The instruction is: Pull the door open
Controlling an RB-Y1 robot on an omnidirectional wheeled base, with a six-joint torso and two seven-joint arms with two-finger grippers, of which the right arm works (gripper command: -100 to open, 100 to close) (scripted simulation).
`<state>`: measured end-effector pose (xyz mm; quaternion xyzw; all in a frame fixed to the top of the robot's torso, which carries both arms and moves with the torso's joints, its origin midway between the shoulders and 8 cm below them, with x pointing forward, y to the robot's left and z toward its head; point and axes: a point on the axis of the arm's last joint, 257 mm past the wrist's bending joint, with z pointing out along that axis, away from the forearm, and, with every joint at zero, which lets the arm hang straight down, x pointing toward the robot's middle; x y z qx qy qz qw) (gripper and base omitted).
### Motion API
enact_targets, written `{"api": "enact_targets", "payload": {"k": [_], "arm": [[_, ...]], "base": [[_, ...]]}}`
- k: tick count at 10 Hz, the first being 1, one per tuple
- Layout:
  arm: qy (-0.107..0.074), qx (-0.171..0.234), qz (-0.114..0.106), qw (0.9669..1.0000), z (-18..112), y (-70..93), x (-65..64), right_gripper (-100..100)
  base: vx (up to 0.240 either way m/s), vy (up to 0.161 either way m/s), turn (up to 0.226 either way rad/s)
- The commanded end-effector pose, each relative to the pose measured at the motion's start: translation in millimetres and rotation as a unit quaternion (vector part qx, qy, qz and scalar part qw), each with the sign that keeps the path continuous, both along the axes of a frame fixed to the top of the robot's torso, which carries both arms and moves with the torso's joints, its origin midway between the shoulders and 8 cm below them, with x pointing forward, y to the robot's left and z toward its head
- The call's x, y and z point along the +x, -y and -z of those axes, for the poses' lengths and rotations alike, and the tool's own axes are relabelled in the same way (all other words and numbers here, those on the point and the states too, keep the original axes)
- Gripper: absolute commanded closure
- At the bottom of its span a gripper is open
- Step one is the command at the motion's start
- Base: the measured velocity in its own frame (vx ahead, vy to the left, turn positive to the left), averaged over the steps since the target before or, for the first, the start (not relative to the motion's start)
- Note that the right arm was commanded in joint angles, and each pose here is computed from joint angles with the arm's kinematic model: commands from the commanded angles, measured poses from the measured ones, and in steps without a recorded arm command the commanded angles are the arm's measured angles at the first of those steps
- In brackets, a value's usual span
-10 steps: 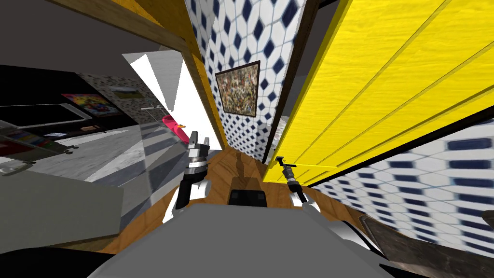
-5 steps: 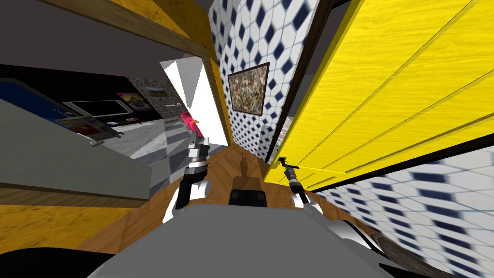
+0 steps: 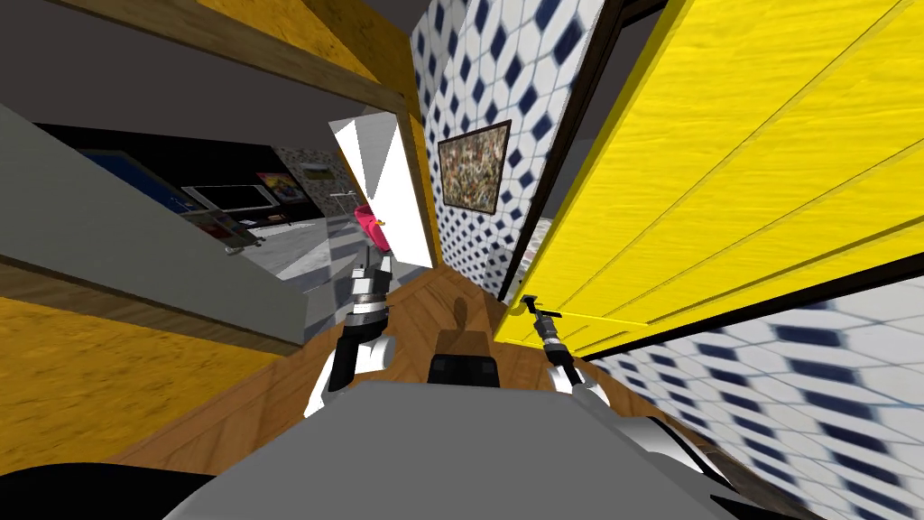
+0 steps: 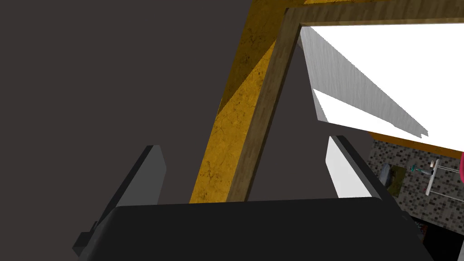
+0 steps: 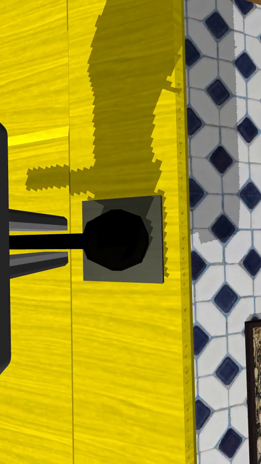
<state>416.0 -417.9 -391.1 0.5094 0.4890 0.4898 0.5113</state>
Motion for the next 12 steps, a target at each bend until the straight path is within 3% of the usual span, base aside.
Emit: {"api": "enact_targets", "payload": {"k": [1, 4, 6, 7, 10, 12], "arm": [[-0.001, 0.001, -0.010, 1.0000, 1.6, 1.0, -11.3, 100], [-0.001, 0.001, -0.028, 0.9996, 1.4, 4.2, -28.9, 100], [-0.004, 0.003, -0.032, 0.9995, 3.5, 0.4, -30.0, 100], [-0.006, 0.003, -0.037, 0.9993, 5.6, 2.3, -41.6, 100], [-0.004, 0.002, -0.045, 0.9990, 4.4, 7.4, -57.6, 100], [-0.003, 0.002, -0.047, 0.9989, 4.1, 8.4, -61.1, 100]], "base": [[-0.243, -0.058, 0.126], [-0.232, -0.067, 0.120], [-0.121, -0.036, 0.030], [-0.125, -0.056, 0.171], [-0.171, -0.086, 0.173], [-0.145, -0.041, 0.066]]}}
